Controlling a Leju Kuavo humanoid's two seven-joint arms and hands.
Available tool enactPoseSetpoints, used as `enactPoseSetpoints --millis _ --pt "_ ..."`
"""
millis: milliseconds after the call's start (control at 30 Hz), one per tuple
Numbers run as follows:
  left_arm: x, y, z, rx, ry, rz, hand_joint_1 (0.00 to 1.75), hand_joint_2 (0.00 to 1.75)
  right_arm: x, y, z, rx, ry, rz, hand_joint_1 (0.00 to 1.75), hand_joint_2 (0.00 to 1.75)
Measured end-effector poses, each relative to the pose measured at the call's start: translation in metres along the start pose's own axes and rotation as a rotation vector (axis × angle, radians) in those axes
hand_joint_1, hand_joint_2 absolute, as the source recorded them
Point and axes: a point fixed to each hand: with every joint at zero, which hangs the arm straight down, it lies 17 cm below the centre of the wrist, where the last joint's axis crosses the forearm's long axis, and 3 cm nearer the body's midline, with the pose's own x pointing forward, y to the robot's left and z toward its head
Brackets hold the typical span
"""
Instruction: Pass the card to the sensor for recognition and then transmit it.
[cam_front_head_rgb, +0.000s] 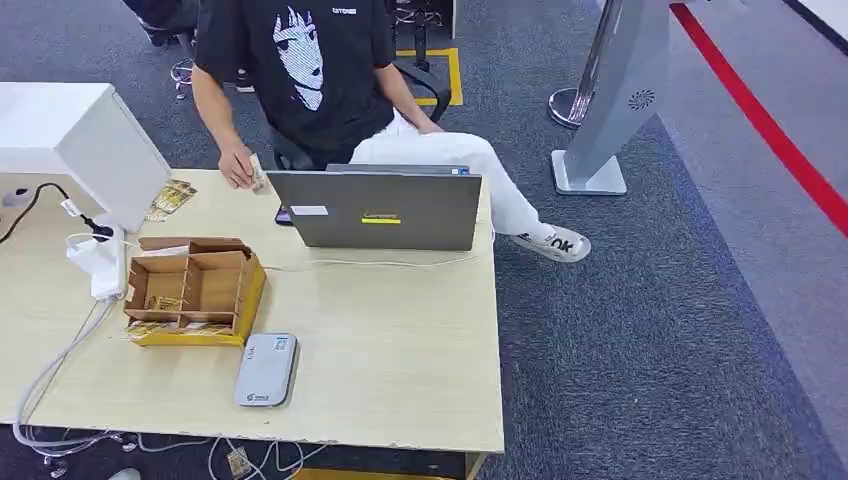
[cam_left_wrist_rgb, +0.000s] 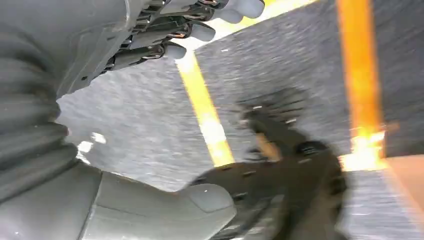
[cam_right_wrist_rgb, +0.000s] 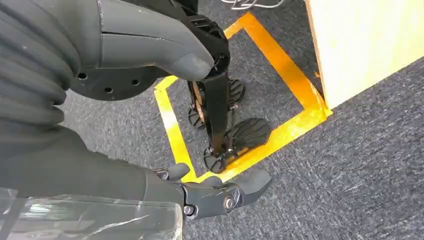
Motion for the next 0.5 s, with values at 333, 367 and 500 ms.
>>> enactPoseSetpoints --millis 333,367,500 --pt "0.072 0.055 0.003 0.114 -0.287 0.344 0.00 1.75 0.002 -0.004 -0.001 -0.025 0.005 -0.027 0.00 1.75" --pt "0.078 0.061 0.004 0.123 -0.316 0.384 0.00 1.75 0.002 -0.004 -0.001 -0.025 0.006 -0.032 0.00 1.75" --pt "0.097 0.085 0.011 0.160 -0.415 0.517 0.00 1.75 0.004 -0.006 -0.002 -0.032 0.005 -0.046 0.00 1.75"
